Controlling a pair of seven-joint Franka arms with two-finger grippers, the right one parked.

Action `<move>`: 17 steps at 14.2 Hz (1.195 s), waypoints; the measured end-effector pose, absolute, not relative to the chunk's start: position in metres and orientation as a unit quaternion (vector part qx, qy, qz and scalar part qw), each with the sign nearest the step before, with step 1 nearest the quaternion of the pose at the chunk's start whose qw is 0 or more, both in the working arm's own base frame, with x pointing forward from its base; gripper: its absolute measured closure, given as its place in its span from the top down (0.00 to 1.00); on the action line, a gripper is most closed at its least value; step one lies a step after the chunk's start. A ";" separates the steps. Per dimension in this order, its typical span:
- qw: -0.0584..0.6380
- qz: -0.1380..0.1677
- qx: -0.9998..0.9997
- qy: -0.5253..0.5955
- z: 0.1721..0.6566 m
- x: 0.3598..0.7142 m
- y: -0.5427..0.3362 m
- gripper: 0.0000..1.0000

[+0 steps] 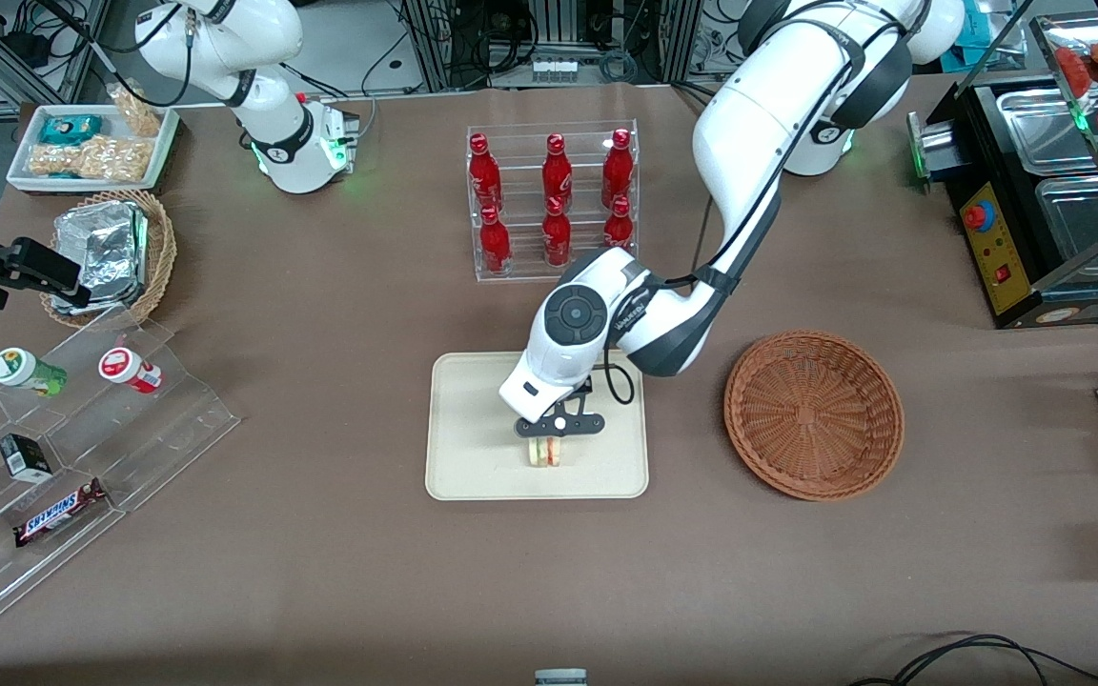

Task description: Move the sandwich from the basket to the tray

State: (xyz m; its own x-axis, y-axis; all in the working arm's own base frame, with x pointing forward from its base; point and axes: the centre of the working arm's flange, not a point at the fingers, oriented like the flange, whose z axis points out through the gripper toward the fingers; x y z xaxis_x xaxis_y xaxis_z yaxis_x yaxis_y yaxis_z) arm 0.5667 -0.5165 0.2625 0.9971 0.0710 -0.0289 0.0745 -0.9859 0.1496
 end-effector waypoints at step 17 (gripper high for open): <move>0.092 0.022 0.994 0.062 0.374 0.567 -0.511 1.00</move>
State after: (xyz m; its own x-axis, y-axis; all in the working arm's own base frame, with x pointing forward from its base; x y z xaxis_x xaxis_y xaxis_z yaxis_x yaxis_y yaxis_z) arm 0.5672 -0.5112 0.3744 0.9912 0.1278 0.0331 0.1196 -0.9755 0.1847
